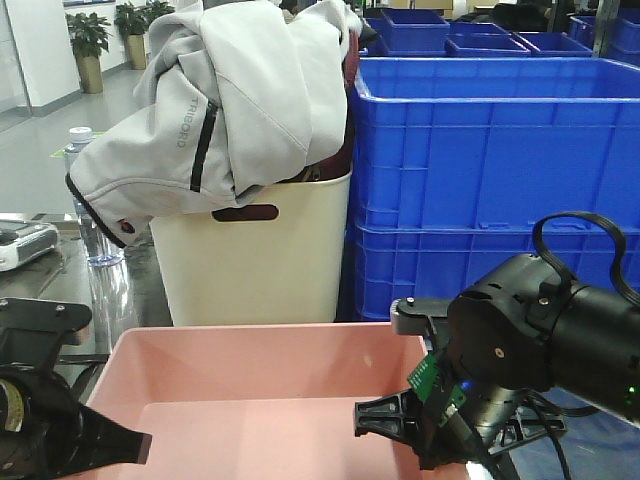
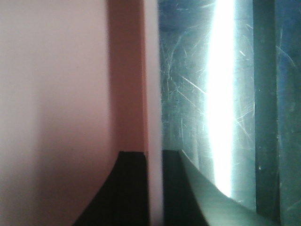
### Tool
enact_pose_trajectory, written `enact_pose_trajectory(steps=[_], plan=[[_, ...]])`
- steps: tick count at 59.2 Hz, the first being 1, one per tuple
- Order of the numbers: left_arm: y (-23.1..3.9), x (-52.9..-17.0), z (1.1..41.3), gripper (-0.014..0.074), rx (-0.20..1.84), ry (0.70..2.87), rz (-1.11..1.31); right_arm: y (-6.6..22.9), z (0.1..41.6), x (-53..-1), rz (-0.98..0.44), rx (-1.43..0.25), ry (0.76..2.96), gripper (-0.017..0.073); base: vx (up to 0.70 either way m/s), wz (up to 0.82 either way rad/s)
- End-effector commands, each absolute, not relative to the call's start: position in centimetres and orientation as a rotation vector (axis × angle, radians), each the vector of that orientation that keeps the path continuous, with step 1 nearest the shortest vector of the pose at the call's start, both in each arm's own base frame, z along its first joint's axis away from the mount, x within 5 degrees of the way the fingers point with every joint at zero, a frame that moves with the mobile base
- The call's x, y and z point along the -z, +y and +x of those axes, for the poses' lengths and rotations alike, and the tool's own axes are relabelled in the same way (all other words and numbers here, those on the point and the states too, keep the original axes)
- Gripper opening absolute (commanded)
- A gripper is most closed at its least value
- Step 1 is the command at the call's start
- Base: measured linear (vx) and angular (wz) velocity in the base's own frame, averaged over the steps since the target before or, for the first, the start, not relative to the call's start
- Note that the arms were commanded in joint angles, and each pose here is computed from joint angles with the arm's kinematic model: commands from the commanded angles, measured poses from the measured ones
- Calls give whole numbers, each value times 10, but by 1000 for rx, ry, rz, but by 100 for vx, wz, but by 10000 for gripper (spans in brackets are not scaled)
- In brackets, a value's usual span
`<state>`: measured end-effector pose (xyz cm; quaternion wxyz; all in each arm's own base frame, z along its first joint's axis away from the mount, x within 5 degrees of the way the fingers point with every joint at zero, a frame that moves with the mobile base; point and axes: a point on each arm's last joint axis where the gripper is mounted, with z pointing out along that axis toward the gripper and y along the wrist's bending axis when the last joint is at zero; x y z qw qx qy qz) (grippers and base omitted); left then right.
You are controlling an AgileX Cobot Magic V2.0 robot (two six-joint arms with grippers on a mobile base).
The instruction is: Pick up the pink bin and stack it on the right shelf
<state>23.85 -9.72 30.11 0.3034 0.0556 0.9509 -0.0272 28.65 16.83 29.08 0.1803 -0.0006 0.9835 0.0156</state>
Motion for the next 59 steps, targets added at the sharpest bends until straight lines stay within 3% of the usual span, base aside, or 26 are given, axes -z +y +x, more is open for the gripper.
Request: enact_pose_trajectory(steps=[1, 9, 19, 29, 39, 59], plan=[[-100, -322, 240, 417, 128, 2411, 185, 161, 286, -313, -30, -51, 2686, 258, 0, 0], [-98, -336, 232, 545, 157, 2371, 209, 160, 284, -323, -55, -89, 2633, 436, 0, 0], [-89, -376, 204, 565, 188, 2294, 325, 152, 263, -358, -194, -140, 2510, 544, 0, 0], [-76, -402, 156, 539, 250, 2196, 510, 141, 219, -379, -454, -143, 2375, 545, 0, 0], [-61, -399, 103, 501, 349, 2080, 618, 112, 172, -371, -666, -108, 2283, 531, 0, 0], [-35, -356, 37, 379, 392, 1944, 665, 55, 95, -335, -654, -157, 2204, 395, 0, 0]])
